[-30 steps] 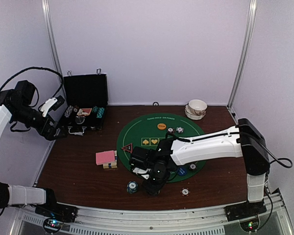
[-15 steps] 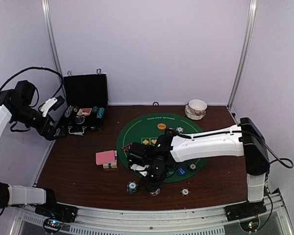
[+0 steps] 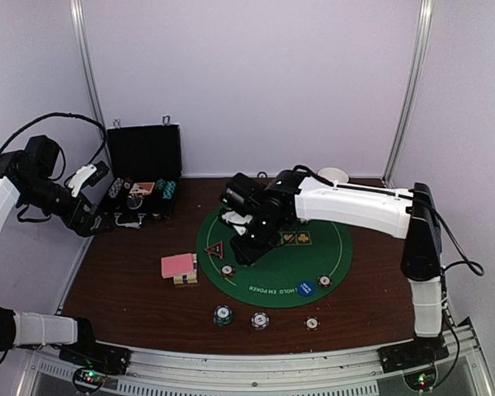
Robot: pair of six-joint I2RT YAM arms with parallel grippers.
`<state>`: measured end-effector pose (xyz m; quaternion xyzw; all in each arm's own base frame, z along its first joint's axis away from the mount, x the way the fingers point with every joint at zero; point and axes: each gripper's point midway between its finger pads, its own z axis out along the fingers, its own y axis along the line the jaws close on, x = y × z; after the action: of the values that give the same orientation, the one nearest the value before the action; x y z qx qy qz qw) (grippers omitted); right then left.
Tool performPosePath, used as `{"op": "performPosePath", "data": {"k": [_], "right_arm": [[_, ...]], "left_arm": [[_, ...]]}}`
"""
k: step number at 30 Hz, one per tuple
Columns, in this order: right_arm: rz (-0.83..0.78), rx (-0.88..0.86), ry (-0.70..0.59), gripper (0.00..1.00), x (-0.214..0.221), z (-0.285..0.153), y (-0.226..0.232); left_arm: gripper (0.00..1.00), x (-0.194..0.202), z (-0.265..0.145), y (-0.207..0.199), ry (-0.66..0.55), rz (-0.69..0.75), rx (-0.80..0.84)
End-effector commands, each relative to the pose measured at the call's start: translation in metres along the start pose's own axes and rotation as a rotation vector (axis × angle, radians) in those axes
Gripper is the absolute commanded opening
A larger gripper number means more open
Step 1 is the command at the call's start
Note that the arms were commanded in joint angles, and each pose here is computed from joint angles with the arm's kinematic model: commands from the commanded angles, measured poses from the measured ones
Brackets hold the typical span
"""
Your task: Distribute texas hold em gaming equipment
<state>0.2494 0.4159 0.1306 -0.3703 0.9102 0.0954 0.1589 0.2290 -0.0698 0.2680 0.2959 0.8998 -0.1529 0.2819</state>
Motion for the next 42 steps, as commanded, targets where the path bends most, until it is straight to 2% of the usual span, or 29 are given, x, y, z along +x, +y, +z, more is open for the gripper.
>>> {"op": "performPosePath", "data": {"k": [1,9,20,25,28,32,36,42], "right_arm": [[0.062,0.068,-0.004,0.11,-0.026,0.025,-0.030],[0.158,0.097,-0.022,0.11,-0.064,0.074,-0.064],[0.218,0.056,-0.013,0.14,-0.071,0.119,-0.061],[0.231,0.042,-0.008,0.23,-0.071,0.129,-0.060],[0.234,0.039,-0.001,0.39,-0.069,0.132,-0.061],[0.234,0.043,-0.007,0.54,-0.071,0.125,-0.063],[0.228,0.039,-0.048,0.57,-0.083,0.105,-0.064],[0.215,0.018,-0.114,0.56,-0.098,0.060,-0.060]], "left_arm": [[0.97,-0.005,-0.007,-0.002,-0.028,0.014,-0.002],[0.98,-0.006,-0.006,-0.001,-0.029,0.017,-0.002],[0.97,-0.006,-0.004,0.000,-0.026,0.017,0.000],[0.98,-0.005,-0.004,0.000,-0.027,0.019,-0.001],[0.98,-0.003,-0.002,0.000,-0.020,0.019,-0.002],[0.98,-0.002,-0.002,0.000,-0.022,0.018,-0.001],[0.98,-0.003,-0.002,0.000,-0.025,0.017,0.000],[0.98,-0.004,-0.004,-0.001,-0.031,0.018,-0.005]]}}
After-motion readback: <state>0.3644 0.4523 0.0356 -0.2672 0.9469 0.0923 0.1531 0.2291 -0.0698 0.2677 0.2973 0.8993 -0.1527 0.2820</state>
